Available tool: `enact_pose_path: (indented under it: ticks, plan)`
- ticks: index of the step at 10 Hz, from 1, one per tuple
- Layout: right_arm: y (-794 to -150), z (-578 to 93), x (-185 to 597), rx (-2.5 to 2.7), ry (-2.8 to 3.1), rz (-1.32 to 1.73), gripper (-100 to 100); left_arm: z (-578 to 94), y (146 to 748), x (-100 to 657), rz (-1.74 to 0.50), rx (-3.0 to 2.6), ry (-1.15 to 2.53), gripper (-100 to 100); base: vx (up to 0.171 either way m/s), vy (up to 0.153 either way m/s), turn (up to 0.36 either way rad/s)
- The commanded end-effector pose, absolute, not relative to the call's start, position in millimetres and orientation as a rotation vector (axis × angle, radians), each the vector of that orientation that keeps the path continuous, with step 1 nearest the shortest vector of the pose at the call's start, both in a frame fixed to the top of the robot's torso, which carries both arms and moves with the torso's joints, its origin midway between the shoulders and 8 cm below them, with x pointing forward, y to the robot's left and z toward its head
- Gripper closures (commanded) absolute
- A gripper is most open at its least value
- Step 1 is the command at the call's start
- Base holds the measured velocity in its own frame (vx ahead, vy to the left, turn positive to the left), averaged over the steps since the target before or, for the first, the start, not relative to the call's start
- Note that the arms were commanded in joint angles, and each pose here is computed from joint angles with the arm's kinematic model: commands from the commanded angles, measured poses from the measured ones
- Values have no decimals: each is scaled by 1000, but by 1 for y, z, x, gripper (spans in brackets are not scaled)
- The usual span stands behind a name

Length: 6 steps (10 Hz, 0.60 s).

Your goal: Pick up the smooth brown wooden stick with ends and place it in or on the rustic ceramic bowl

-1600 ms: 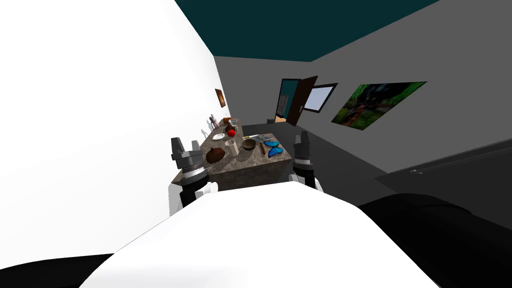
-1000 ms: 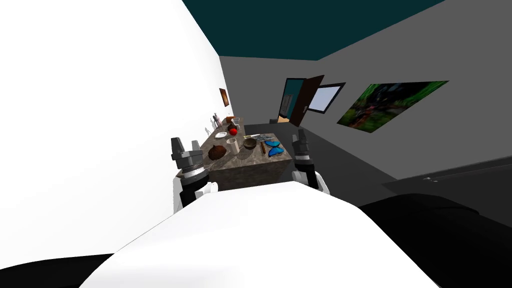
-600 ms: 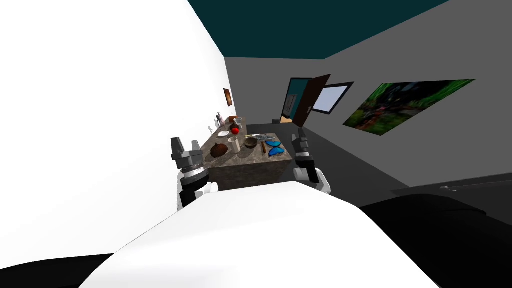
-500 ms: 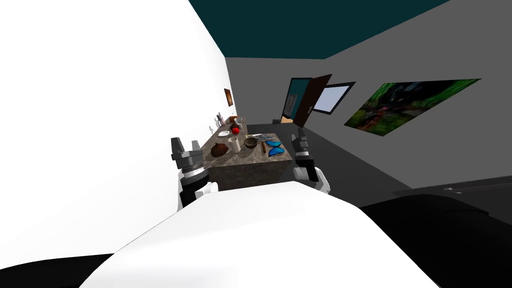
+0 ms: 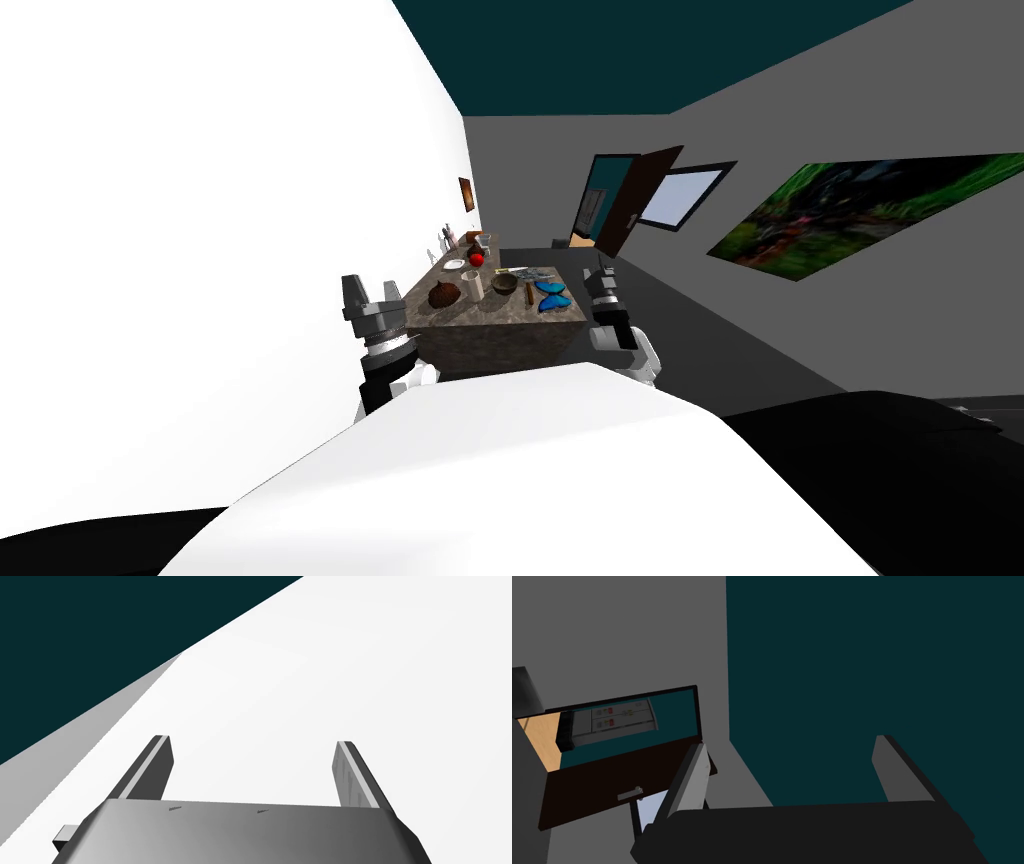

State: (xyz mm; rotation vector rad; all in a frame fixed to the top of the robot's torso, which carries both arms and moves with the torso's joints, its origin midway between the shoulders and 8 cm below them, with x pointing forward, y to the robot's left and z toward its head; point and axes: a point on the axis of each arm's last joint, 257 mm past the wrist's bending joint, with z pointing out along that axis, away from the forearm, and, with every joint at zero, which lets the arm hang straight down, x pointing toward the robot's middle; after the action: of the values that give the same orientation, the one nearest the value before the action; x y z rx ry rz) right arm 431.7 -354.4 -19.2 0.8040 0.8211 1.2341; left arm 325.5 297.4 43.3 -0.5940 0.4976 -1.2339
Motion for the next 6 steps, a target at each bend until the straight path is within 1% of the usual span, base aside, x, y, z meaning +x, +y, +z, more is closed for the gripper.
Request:
enact_pose_path:
  ticks: [1, 2, 3, 4, 5, 6]
  plan:
    - [-366, -27, 440, 865, 822, 1249, -100, 43, 297, 326, -1234, -594, 498, 0, -29, -50, 92]
    - [-366, -27, 440, 871, 817, 1261, -100, 43, 297, 326, -1234, -594, 498, 0, -16, -23, -11]
    - [-381, -31, 450, 924, 813, 1261, -100, 43, 297, 326, -1234, -594, 498, 0, -42, -28, 167]
    - [-382, -35, 452, 952, 810, 1275, -100, 43, 297, 326, -1234, -594, 498, 0, -37, -40, 111]
    - [-382, -35, 452, 956, 807, 1282, -100, 43, 297, 326, -1234, -594, 498, 0, -9, -24, -6]
    - [-398, -39, 462, 1016, 794, 1286, -100, 43, 297, 326, -1234, -594, 498, 0, -22, -26, 170]
